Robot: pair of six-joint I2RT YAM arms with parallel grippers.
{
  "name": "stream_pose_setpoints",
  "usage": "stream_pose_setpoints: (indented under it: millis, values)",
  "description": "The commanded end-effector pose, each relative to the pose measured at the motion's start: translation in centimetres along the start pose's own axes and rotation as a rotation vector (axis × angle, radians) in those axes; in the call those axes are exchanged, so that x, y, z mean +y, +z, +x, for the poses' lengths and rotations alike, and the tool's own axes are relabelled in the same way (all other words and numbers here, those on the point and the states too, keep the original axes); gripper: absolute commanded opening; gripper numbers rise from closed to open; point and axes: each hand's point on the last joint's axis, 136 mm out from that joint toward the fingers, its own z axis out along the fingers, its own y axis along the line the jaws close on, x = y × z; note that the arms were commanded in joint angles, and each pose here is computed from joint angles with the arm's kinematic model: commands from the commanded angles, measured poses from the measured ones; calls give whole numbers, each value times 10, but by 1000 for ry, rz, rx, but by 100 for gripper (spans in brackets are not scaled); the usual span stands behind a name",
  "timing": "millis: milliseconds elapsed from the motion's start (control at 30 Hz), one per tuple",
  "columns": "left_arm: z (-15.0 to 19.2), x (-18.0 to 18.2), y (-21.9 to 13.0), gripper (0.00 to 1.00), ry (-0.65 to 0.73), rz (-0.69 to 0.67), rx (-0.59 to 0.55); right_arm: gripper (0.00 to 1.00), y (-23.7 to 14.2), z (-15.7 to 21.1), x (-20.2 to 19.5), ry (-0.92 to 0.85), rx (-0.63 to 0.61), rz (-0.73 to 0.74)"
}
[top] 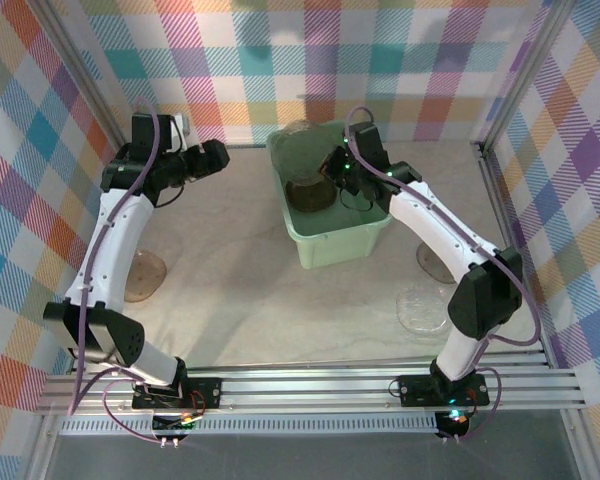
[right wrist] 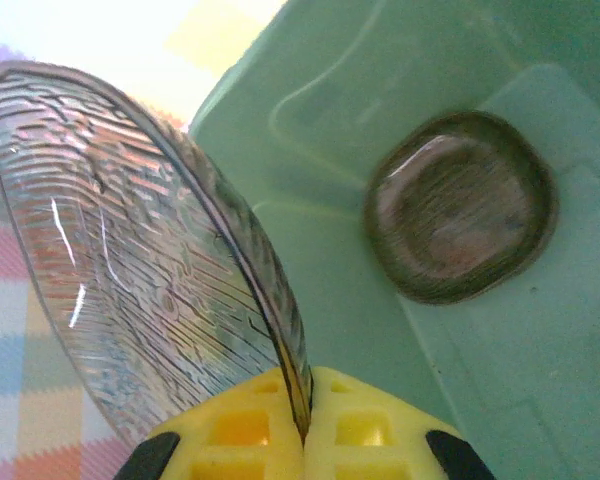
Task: Place the plates into the plastic bin on the countertop
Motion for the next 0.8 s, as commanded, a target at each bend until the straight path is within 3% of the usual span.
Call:
stream_pose_setpoints:
  millis: [0, 133, 333, 767]
  values:
    - [-6, -1, 11, 86, -48, 76, 0, 0, 8, -8, -17, 246, -96, 108]
    - [-5, 7, 27, 86, -74, 130, 21, 0, 9, 0, -38, 395, -139, 253]
    - [-4, 20, 45, 86, -152, 188, 49, 0, 30, 15, -46, 474, -151, 299]
    - [11, 42, 58, 85, -156, 145, 111, 0, 63, 27, -69, 533, -194, 403]
